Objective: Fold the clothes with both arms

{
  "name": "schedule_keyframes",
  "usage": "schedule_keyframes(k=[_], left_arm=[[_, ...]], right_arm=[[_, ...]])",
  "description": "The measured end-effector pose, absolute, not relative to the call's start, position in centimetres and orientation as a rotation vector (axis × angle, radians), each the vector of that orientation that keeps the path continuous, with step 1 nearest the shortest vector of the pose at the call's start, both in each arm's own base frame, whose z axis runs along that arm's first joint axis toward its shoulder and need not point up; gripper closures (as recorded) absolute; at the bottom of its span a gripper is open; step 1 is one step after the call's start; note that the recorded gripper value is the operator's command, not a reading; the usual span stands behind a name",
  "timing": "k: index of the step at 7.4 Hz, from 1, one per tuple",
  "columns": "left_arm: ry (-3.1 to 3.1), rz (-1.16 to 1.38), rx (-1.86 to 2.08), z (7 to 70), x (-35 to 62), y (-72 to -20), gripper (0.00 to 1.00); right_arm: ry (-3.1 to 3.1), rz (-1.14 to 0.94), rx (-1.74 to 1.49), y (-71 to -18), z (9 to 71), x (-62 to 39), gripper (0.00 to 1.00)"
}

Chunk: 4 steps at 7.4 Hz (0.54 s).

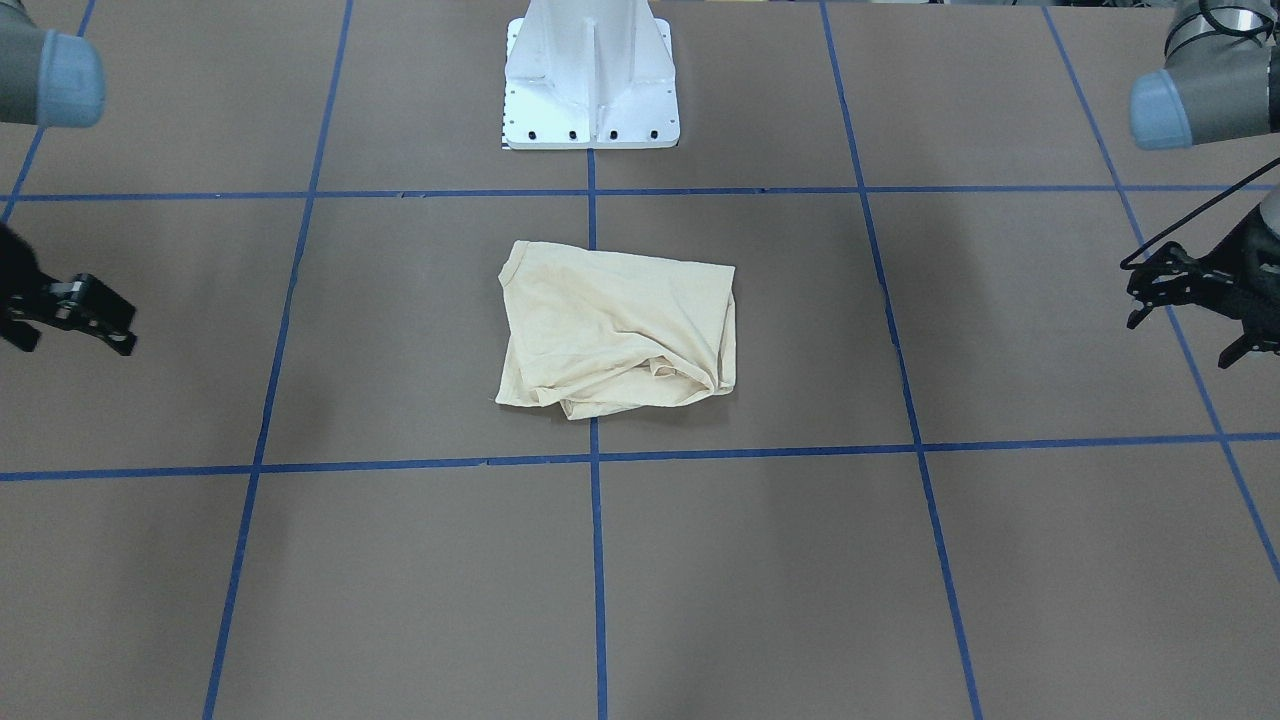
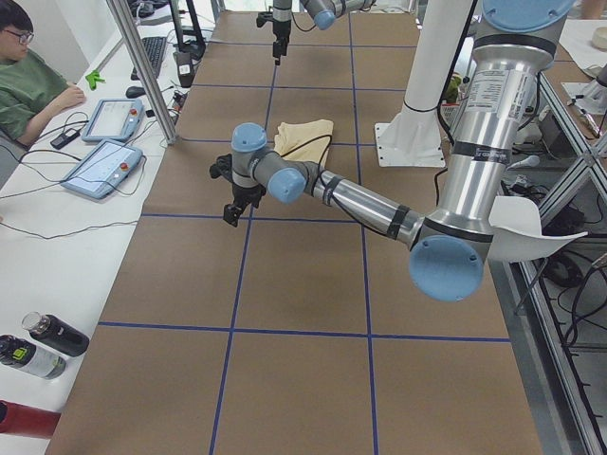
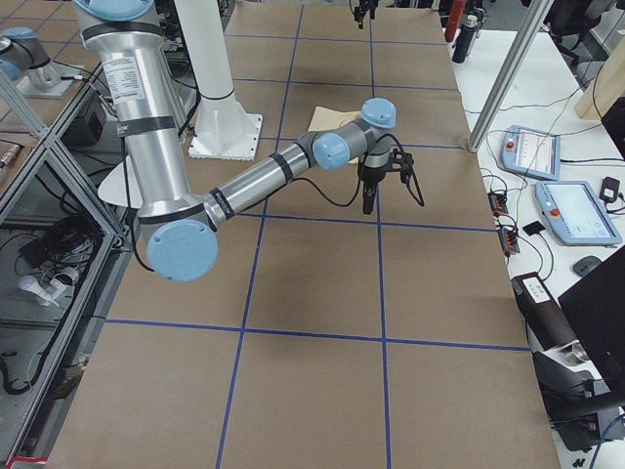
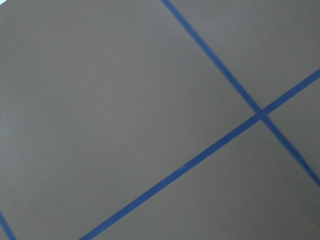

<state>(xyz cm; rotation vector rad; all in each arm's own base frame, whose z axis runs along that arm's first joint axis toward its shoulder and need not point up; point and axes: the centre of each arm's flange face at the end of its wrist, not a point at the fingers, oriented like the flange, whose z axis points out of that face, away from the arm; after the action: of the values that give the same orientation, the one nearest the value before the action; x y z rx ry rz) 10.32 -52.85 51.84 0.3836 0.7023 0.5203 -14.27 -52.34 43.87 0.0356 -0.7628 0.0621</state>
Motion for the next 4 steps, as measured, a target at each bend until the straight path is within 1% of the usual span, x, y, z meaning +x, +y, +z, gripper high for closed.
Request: schedule_keyframes(k=[2, 4], left_arm=[[0.713, 0.435, 0.366, 54.5, 5.0, -51.5, 0.00], [0.706, 0.377, 0.327, 57.2, 2.5, -50.2, 0.00]], right_arm=[[-0.734, -0.036, 0.055, -49.2, 51.7, -5.0, 0.00], [-0.734, -0.083, 0.061, -44.0, 57.6, 2.1, 0.00]])
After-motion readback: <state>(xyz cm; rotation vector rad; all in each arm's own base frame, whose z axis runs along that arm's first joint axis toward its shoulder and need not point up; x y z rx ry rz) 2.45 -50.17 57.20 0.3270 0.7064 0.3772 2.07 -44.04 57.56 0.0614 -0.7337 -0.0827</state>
